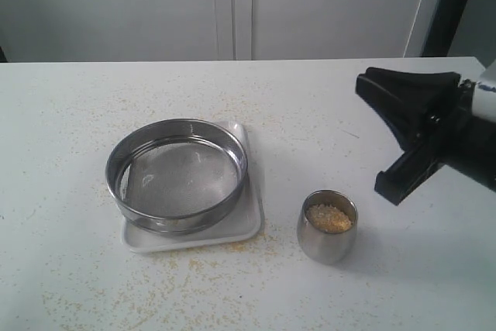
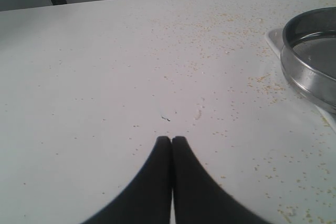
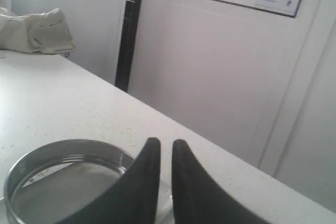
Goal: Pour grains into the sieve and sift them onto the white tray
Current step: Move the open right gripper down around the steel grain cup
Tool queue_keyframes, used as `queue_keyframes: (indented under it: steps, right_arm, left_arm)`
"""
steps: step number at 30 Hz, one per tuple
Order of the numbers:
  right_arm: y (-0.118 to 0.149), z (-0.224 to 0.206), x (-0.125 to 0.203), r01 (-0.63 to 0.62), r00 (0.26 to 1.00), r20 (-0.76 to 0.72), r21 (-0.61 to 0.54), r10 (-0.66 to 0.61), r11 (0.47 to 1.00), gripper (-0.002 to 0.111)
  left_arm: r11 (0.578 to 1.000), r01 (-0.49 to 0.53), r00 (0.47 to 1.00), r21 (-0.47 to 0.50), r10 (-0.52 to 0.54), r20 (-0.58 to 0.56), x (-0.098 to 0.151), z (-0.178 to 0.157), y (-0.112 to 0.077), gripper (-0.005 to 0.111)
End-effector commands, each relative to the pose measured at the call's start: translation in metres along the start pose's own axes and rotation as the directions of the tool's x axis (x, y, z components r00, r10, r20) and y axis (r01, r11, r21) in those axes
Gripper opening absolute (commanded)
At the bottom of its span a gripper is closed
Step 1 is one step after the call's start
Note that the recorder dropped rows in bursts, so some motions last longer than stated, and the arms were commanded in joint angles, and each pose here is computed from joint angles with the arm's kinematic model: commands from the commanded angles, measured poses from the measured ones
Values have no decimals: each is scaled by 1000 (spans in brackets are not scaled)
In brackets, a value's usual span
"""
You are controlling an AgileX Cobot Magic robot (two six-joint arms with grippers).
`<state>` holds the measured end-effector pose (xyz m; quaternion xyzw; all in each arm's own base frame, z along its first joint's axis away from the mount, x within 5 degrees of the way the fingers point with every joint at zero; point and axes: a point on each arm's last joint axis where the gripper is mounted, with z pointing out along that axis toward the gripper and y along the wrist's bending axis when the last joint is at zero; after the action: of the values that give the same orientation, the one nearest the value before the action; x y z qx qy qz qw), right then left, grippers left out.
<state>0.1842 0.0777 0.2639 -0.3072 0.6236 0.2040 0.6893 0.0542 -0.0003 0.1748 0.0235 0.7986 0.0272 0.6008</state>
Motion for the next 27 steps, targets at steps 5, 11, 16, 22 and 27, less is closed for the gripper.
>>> queue_keyframes:
  steps: [5,11,16,22,27]
  right_arm:
    - [3,14,24,-54,995,-93,-85,46,995,60]
    - [0,19,38,-105,985,-146,-67,94,992,96]
    - [-2,21,49,-125,973,-201,-54,112,991,96]
    - [-4,24,64,-158,951,-274,-34,143,987,96]
    - [-4,29,82,-208,925,-330,-33,186,978,96]
  left_arm:
    - [1000,7,1000,5,-7,2,1,0,0,0]
    - [1000,7,1000,5,-7,2,1,0,0,0]
    - [1000,7,1000,5,-7,2,1,0,0,0]
    - [1000,7,1000,5,-7,2,1,0,0,0]
    - [1000,7,1000,5,-7,2,1,0,0,0]
